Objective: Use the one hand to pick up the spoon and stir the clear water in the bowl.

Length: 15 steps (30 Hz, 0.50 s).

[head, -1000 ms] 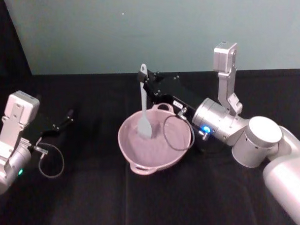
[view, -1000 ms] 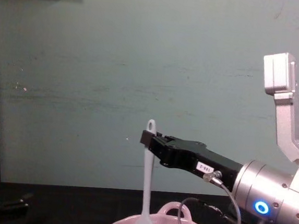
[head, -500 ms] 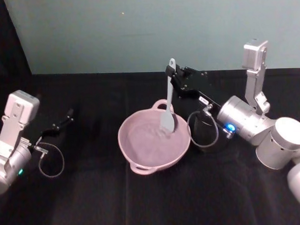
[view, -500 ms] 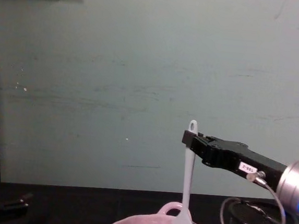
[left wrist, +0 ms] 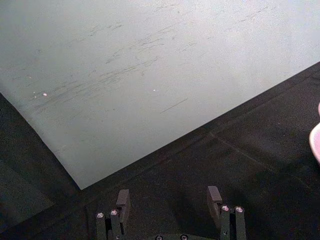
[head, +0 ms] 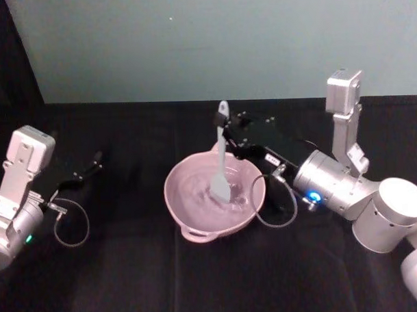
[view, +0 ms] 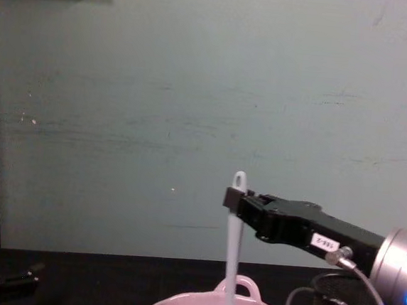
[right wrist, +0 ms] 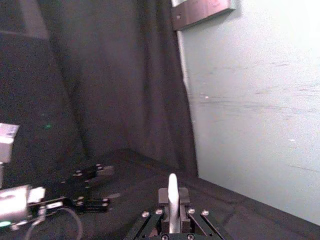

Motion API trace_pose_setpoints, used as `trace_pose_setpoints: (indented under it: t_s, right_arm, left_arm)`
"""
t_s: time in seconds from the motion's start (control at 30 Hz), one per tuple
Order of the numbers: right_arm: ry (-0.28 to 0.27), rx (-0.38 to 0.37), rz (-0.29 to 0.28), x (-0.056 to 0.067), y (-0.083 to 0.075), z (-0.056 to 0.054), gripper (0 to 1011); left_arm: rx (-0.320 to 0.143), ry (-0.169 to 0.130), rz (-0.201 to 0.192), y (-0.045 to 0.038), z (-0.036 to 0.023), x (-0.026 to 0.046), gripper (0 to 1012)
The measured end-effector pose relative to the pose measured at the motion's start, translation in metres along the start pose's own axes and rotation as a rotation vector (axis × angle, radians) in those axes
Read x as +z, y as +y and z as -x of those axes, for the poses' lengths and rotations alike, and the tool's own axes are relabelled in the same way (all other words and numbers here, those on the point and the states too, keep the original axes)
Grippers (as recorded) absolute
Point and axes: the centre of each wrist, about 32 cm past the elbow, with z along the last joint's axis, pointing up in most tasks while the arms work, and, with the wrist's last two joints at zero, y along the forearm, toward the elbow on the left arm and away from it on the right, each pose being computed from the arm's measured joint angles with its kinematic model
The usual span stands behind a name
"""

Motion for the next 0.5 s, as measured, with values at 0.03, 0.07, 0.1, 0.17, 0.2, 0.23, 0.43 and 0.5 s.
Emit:
trace_pose_setpoints:
  t_s: [0.03, 0.07, 0.1, 0.17, 0.2, 0.23, 0.43, 0.5]
  right_arm:
    - [0.003, 0.012, 0.0, -0.001, 0.002, 0.003, 118]
    - [0.005, 0.02, 0.001, -0.001, 0.003, 0.005, 118]
    - [0.011, 0.034, 0.001, -0.002, 0.006, 0.009, 118]
    - [0.015, 0.048, -0.001, -0.003, 0.01, 0.012, 118]
    - [0.019, 0.06, -0.002, -0.004, 0.013, 0.015, 118]
    - [0.021, 0.065, -0.003, -0.004, 0.016, 0.016, 118]
    - [0.029, 0.089, -0.012, -0.005, 0.029, 0.019, 118]
    - [0.029, 0.095, -0.016, -0.005, 0.034, 0.019, 118]
  left_arm:
    - [0.0, 0.0, 0.0, 0.0, 0.0, 0.0, 1011]
    - [0.0, 0.0, 0.0, 0.0, 0.0, 0.0, 1011]
    - [0.0, 0.0, 0.0, 0.0, 0.0, 0.0, 1011]
    - [0.0, 0.0, 0.0, 0.0, 0.0, 0.0, 1011]
    - [0.0, 0.0, 0.0, 0.0, 0.0, 0.0, 1011]
    - [0.0, 0.0, 0.0, 0.0, 0.0, 0.0, 1011]
    - [0.0, 0.0, 0.0, 0.0, 0.0, 0.0, 1011]
    - [0.0, 0.0, 0.0, 0.0, 0.0, 0.0, 1011]
